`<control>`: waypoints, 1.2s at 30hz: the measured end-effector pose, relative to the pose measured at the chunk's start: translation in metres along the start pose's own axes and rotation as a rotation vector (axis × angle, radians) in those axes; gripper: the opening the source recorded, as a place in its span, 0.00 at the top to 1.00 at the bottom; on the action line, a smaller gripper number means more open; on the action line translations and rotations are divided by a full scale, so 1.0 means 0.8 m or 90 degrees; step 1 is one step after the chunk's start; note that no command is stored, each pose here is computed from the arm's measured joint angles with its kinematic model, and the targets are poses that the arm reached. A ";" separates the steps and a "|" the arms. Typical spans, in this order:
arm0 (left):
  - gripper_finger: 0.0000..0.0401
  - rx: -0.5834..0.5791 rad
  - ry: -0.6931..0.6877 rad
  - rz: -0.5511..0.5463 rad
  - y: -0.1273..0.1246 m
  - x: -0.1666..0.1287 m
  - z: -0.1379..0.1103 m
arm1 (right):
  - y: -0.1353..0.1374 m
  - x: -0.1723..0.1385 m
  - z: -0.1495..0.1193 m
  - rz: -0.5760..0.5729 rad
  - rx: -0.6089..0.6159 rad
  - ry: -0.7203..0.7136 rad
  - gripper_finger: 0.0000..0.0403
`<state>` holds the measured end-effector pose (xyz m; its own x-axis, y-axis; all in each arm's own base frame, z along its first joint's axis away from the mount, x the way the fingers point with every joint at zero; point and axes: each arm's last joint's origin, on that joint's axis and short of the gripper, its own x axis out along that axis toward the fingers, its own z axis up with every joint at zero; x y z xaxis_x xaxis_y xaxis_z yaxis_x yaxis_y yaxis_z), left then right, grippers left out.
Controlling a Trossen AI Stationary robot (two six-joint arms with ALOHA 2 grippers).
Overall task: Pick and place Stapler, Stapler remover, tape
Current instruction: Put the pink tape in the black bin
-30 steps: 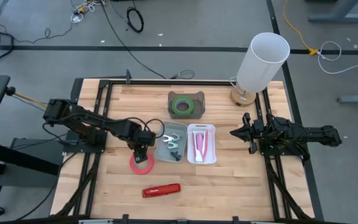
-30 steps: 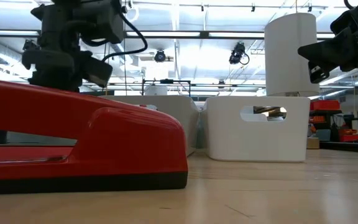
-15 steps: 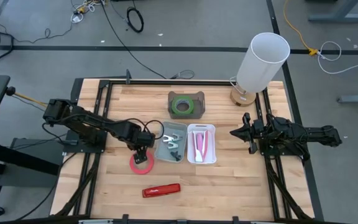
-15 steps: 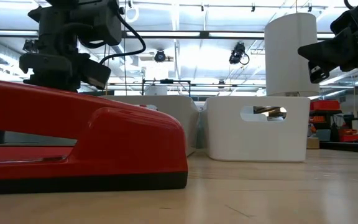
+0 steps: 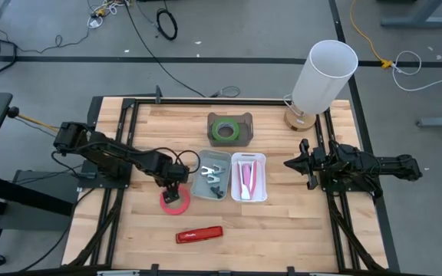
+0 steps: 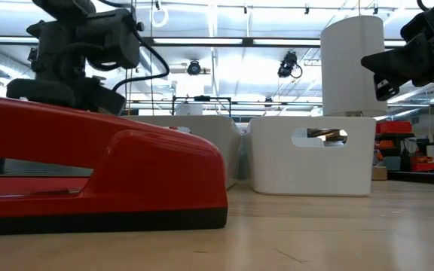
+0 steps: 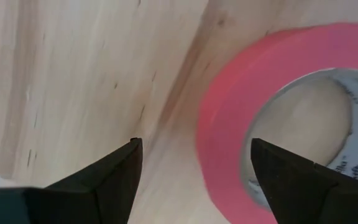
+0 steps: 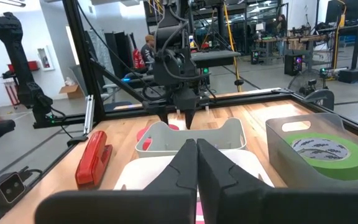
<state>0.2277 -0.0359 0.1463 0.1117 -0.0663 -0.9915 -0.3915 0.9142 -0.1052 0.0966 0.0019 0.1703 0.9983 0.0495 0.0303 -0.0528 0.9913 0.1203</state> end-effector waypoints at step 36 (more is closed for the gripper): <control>0.75 0.013 0.028 -0.008 -0.001 -0.006 0.000 | 0.000 0.000 0.000 0.000 0.000 0.000 0.99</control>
<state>0.2270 -0.0361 0.1513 0.0755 -0.0943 -0.9927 -0.3711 0.9213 -0.1157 0.0966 0.0019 0.1703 0.9983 0.0490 0.0305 -0.0523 0.9914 0.1203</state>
